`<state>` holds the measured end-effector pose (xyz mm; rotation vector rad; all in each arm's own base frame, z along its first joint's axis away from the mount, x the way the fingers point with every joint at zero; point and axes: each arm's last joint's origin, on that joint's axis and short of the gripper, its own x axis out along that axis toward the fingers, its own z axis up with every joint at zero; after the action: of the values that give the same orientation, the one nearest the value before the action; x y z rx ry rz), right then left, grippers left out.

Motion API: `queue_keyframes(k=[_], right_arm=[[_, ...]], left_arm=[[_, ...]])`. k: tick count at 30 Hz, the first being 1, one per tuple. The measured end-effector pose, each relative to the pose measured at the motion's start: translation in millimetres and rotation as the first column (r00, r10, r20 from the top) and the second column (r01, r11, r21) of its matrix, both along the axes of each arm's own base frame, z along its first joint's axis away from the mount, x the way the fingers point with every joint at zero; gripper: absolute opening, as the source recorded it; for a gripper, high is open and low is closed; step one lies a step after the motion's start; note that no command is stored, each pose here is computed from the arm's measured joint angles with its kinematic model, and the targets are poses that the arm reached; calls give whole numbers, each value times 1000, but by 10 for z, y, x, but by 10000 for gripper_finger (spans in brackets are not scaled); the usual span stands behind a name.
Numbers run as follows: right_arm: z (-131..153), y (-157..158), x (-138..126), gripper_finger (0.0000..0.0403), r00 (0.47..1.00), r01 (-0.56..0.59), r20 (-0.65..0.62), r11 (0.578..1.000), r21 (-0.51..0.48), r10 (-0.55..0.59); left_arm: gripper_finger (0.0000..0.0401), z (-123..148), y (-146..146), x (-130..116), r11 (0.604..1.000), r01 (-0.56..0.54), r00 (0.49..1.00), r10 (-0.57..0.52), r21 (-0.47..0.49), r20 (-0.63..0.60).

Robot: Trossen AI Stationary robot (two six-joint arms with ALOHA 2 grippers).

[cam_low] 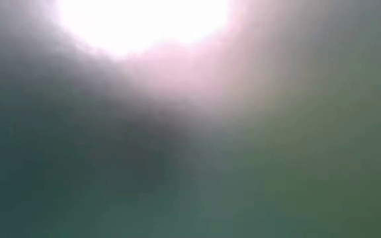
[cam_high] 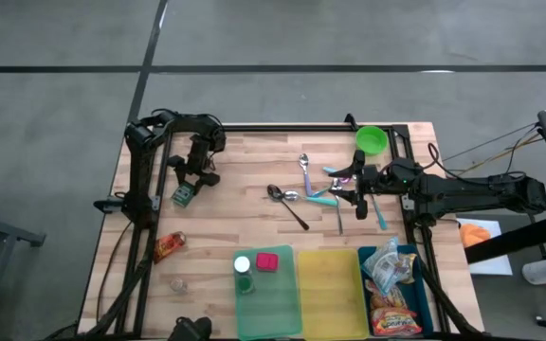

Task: Pick & Place Food Item
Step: Put the black seasoning can into the green bin

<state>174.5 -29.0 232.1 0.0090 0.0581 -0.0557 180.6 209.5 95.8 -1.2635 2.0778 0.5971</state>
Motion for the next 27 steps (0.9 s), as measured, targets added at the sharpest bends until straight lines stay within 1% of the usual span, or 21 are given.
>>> queue_keyframes(k=[7, 9, 12, 18, 23, 27], right_arm=[[0, 0, 0, 221, 1000, 0, 0, 1000, 0, 0], [0, 1, 0, 221, 1000, 0, 0, 1000, 0, 0], [0, 0, 0, 221, 1000, 0, 0, 1000, 0, 0], [0, 0, 0, 221, 1000, 0, 0, 1000, 0, 0], [0, 0, 0, 221, 1000, 0, 0, 1000, 0, 0], [0, 0, 0, 221, 1000, 0, 0, 1000, 0, 0]], left_arm=[[278, -4, 0, 11, 1000, -24, 999, 24, -9, 23], [272, -2, 2, 12, 1000, -25, 999, 25, -9, 24], [254, -2, 2, 12, 1000, -26, 999, 26, -9, 23], [254, -2, 3, 11, 1000, -21, 1000, 21, -8, 22], [263, -2, 3, 10, 1000, -19, 1000, 19, -7, 21], [255, -1, 5, 9, 1000, -16, 1000, 16, -4, 18]])
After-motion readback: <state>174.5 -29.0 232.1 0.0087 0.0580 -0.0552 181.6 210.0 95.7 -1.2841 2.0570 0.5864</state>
